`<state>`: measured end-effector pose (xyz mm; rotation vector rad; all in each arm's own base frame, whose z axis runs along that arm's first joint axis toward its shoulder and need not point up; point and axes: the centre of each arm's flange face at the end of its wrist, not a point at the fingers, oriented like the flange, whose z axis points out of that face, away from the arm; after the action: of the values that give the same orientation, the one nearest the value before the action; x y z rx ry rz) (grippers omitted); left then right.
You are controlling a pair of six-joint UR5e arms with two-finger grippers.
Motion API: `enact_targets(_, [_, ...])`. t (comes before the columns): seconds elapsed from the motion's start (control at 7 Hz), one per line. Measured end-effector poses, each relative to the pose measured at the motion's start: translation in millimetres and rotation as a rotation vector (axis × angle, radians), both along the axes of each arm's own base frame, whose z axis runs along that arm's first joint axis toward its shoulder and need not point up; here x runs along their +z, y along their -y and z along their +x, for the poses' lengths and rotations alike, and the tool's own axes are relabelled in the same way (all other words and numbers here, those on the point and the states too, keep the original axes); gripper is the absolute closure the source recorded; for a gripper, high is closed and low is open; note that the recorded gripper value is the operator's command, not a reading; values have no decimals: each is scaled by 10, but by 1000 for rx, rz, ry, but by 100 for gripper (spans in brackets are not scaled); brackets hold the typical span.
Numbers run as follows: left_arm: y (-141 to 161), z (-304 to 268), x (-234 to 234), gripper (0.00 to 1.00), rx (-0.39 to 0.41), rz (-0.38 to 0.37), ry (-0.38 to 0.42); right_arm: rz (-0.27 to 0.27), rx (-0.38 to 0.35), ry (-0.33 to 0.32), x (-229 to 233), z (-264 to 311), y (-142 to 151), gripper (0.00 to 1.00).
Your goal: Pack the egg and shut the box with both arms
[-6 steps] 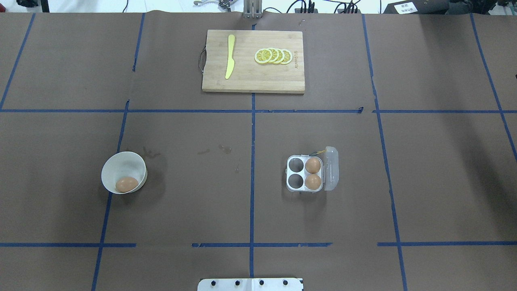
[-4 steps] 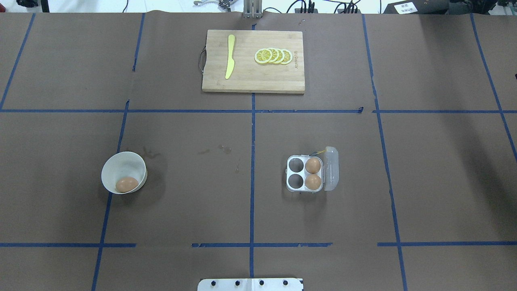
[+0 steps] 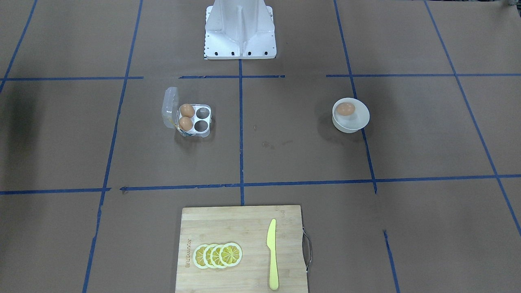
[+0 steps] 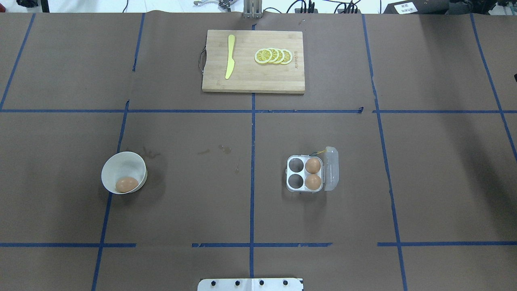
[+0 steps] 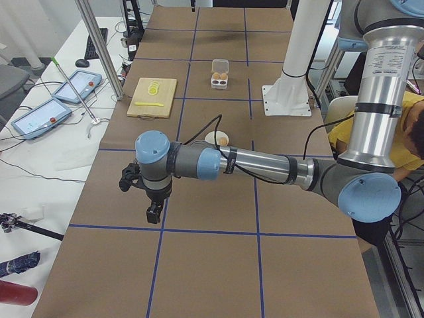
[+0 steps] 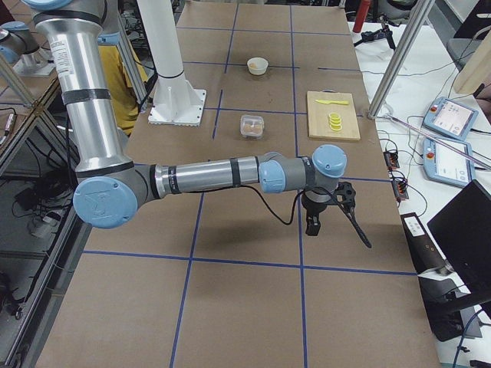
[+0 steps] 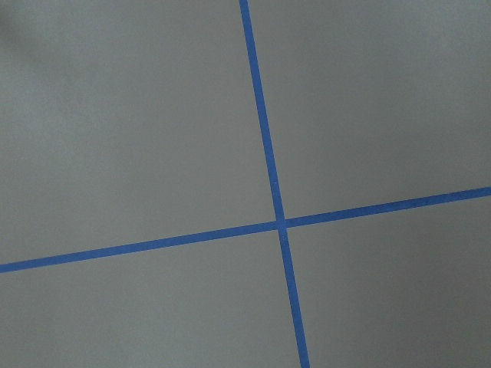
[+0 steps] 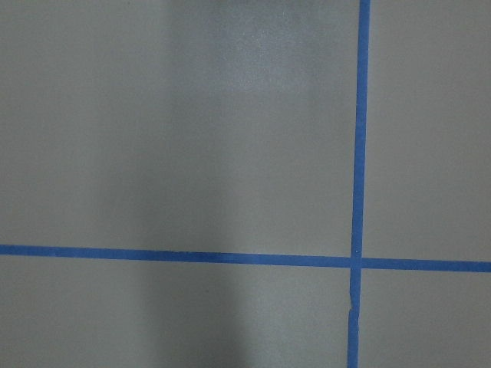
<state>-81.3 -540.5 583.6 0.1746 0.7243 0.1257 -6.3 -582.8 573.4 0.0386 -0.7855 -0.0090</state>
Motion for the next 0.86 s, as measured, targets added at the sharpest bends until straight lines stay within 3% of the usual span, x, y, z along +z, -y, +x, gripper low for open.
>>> enact_targets(0.43, [-147,14,171,0,2,54,-5,13,-11,2,-63,-69,10,0])
enact_targets(0.86, [-245,42,185,0,4,129,-26,72,-16,11,-70,-97,0,0])
